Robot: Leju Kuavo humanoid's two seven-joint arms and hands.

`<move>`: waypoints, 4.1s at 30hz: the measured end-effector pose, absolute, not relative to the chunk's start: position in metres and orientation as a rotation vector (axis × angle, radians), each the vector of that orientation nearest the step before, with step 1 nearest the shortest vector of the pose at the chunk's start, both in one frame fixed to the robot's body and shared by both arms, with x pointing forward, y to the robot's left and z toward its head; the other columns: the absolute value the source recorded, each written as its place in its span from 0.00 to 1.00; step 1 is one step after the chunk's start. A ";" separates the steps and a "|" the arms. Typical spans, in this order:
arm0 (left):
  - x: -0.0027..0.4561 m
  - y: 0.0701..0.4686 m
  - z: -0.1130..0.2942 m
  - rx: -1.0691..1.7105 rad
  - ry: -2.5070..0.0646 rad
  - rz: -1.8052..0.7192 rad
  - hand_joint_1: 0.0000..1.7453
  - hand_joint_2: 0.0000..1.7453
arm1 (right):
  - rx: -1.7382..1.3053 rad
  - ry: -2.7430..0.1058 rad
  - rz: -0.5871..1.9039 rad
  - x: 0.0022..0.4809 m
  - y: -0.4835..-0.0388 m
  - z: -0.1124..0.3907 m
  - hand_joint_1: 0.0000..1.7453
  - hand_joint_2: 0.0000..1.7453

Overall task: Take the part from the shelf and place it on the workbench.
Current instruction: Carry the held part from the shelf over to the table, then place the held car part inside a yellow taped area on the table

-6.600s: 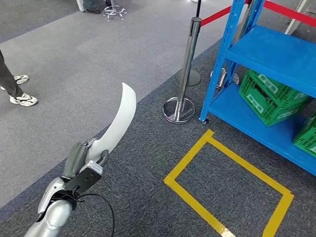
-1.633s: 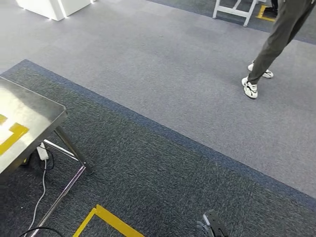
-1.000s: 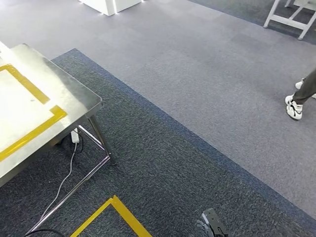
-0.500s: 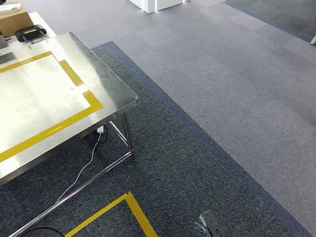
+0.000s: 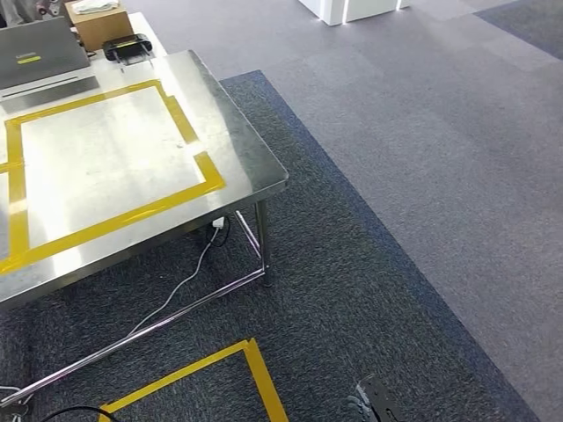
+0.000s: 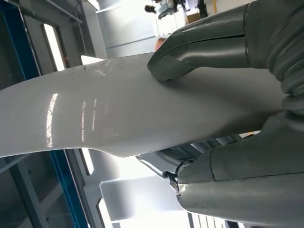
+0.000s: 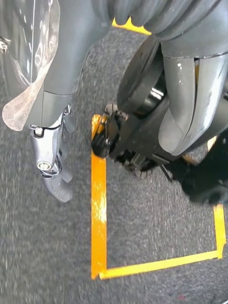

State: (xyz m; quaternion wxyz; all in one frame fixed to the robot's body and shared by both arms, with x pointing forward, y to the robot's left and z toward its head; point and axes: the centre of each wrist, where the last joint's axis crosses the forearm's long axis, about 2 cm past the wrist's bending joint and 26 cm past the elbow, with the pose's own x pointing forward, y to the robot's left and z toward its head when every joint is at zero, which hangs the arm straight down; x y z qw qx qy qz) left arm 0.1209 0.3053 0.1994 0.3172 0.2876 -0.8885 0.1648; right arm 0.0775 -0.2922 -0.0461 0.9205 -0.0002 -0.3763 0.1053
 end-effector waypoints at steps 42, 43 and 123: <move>0.121 0.309 0.202 0.761 -2.353 0.418 1.00 1.00 | 0.010 -0.828 0.195 0.091 -0.290 -0.037 0.00 1.00; 0.121 0.309 0.202 0.761 -2.354 0.418 1.00 1.00 | 0.009 -0.828 0.192 0.090 -0.290 -0.037 0.00 1.00; 0.205 0.386 0.127 0.737 -1.791 0.297 1.00 1.00 | 0.043 -0.804 0.236 0.094 -0.281 -0.041 0.00 1.00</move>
